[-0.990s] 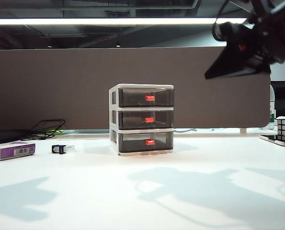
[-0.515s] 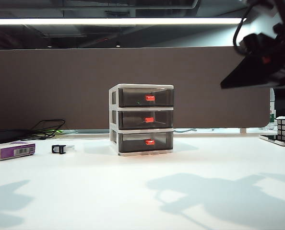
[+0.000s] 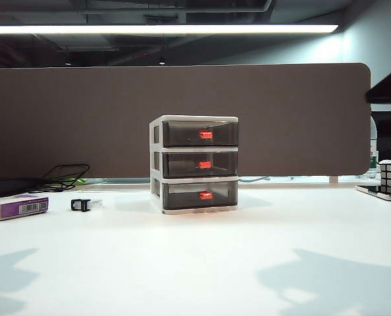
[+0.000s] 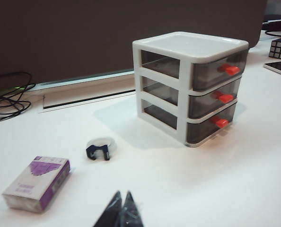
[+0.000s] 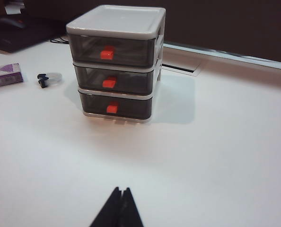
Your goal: Open the second layer of the drawer on the table, pick up the earphone case on the table and put it in, and finally close the drawer.
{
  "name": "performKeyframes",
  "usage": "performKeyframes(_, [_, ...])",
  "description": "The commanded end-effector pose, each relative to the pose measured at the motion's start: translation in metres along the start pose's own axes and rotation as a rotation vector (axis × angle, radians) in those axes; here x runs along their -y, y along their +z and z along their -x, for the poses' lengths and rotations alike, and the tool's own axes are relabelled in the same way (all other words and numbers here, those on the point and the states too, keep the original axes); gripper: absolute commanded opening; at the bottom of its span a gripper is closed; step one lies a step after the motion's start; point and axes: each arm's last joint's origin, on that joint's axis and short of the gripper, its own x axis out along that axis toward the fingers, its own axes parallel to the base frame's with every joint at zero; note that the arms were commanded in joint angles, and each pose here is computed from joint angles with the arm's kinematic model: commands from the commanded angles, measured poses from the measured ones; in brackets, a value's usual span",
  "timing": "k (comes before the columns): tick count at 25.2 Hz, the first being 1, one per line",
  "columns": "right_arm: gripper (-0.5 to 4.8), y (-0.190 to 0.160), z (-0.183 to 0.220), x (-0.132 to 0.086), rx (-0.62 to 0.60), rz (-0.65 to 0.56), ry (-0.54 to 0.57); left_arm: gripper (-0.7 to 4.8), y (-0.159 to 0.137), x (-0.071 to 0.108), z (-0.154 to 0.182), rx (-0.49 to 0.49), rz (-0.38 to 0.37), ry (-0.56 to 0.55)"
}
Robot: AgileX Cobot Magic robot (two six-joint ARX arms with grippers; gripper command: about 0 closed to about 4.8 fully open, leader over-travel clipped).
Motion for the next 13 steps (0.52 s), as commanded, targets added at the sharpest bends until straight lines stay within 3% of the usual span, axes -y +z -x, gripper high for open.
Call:
performKeyframes(1, [-0.06, -0.011, 0.011, 0.0, -0.017, -0.008, -0.027, -0.06, -0.002, 0.0, -0.001, 0.049, 0.026, -0.013])
performKeyframes(8, [-0.06, -0.024, 0.024, 0.002, 0.048, -0.021, -0.114, -0.06, -0.004, 0.001, -0.001, 0.04, -0.008, -0.012])
performKeyframes(13, [-0.06, -0.042, 0.025, 0.003, 0.006, -0.063, -0.135, -0.06, -0.005, 0.0, -0.001, 0.034, -0.031, -0.005])
